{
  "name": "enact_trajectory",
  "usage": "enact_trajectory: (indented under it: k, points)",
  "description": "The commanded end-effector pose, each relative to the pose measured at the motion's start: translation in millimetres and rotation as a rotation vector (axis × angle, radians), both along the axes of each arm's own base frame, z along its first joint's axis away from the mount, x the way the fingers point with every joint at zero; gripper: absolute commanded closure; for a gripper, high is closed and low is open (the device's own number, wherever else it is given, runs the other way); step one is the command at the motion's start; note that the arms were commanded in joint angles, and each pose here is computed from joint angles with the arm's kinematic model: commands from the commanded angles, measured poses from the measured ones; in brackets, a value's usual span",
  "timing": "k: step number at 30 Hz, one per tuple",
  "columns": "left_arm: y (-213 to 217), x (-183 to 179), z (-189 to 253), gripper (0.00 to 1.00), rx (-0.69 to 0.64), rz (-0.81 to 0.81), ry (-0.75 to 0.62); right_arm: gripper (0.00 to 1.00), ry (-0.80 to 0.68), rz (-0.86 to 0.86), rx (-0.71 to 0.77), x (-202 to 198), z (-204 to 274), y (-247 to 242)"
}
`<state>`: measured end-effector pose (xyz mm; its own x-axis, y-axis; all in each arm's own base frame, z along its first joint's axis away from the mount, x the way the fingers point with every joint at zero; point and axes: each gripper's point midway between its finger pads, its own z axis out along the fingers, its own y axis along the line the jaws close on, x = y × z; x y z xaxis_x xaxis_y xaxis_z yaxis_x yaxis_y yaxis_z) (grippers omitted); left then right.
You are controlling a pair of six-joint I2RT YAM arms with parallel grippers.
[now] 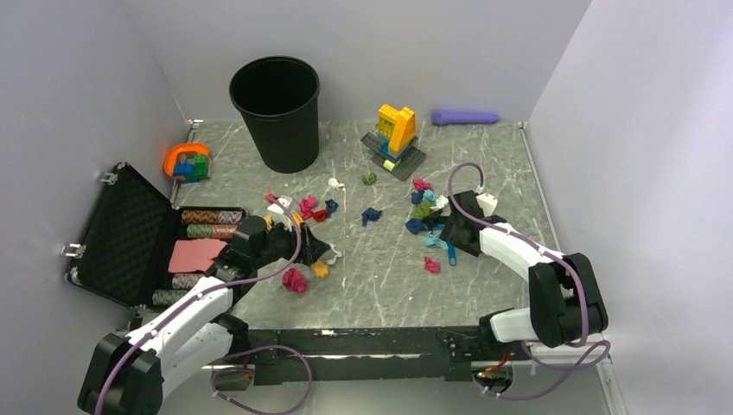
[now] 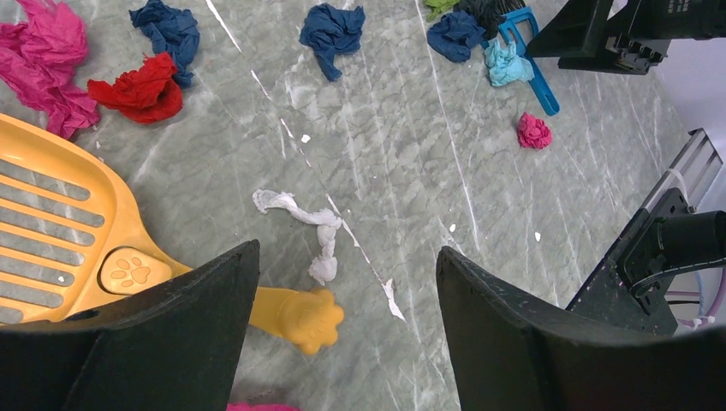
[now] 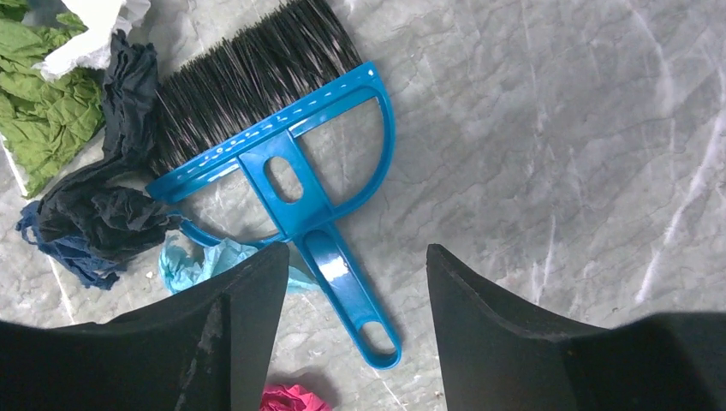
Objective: Sweep away the paper scraps from the table
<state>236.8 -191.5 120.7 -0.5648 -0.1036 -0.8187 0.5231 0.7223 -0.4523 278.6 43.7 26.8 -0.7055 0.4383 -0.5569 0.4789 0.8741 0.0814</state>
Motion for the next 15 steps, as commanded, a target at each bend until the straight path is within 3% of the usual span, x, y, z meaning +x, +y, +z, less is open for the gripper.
enact_trajectory:
  k: [1, 8, 15]
  points:
    - [-1.4, 3.9, 13.1, 0.2, -0.007, -0.002, -0.049, 0.36, -0.018, -0.013, 0.05, 4.8, -4.9, 6.3]
    - [-1.6, 3.8, 12.7, 0.2, -0.007, -0.003, -0.047, 0.38, -0.019, 0.017, 0.059, 9.9, -3.9, 10.8]
    - [-2.4, 4.3, 12.0, 0.2, -0.008, -0.005, -0.044, 0.37, -0.038, 0.08, -0.048, 28.3, 16.0, 1.6]
